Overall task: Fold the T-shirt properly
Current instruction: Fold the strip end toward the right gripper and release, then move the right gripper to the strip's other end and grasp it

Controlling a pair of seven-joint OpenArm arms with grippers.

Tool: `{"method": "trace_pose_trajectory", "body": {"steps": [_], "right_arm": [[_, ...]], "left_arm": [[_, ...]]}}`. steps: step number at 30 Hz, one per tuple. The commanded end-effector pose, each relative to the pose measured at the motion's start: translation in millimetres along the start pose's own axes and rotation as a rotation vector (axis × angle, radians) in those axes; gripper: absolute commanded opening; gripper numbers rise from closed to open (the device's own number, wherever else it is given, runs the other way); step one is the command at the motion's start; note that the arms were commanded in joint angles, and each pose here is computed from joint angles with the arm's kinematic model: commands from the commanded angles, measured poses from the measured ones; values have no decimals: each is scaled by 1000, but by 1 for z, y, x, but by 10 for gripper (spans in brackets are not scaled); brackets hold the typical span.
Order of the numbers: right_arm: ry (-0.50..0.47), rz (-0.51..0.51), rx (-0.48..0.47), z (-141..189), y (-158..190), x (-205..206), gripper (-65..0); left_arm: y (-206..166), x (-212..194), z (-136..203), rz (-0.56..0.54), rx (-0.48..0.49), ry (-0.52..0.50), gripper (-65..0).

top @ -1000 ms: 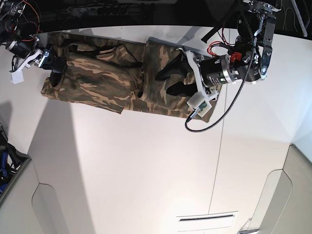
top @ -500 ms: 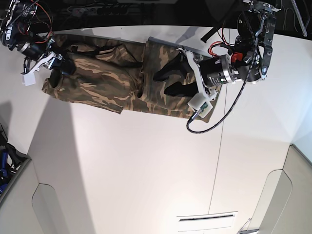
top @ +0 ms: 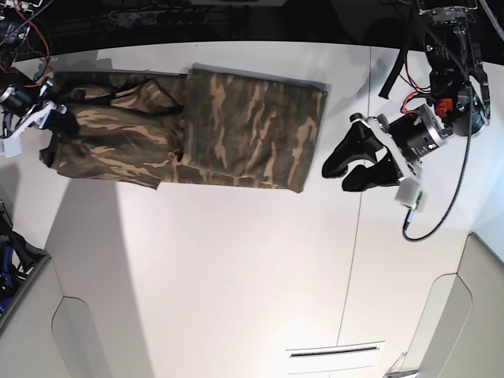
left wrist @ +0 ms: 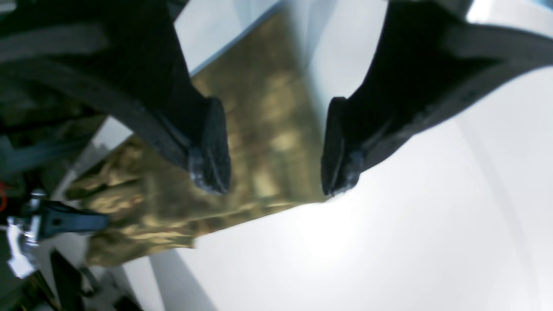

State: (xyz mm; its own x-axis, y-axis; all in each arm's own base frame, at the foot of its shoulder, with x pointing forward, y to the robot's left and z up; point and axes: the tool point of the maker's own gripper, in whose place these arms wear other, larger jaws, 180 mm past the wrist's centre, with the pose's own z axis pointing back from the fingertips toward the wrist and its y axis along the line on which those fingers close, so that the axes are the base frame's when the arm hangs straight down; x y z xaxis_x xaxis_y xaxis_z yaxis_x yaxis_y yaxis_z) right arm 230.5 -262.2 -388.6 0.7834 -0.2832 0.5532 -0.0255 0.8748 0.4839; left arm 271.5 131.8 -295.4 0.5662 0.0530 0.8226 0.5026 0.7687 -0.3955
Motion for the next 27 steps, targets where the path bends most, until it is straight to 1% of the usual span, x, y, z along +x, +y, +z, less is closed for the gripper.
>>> {"method": "trace_pose_trajectory", "body": {"steps": [1,4,6,9,13,15,18,20,23,27], "right_arm": [[-42,37,-14,11,-5,21,-650],[-33,91,-57,26,-18,35,-650],[-37,120,-73,35,-23,46,-650],[-44,169,-93,45,-27,69,-650],[-63,223,-78,57,-21,102,-650],[-86,248,-75,61,-17,117,-650],[-135,296,-61,62,-1,137,-650],[-153,344,-52,64,13,143,-650],[-174,420,-33,64,38,145,-650],[-217,499,14,60,76,144,-650]], "left_arm": [[2,8,8,-12,5,-30,-283],[10,-6,19,19,45,-12,-283],[9,-19,23,37,53,17,-283],[3,-36,24,63,40,52,-283],[-11,-57,18,87,15,97,-283],[-22,-66,10,103,-13,115,-283],[-38,-81,-3,136,-70,140,-283],[-46,-94,-11,160,-102,167,-283],[-51,-114,-25,176,-103,203,-283],[-60,-122,-47,238,-118,190,-283]]}}
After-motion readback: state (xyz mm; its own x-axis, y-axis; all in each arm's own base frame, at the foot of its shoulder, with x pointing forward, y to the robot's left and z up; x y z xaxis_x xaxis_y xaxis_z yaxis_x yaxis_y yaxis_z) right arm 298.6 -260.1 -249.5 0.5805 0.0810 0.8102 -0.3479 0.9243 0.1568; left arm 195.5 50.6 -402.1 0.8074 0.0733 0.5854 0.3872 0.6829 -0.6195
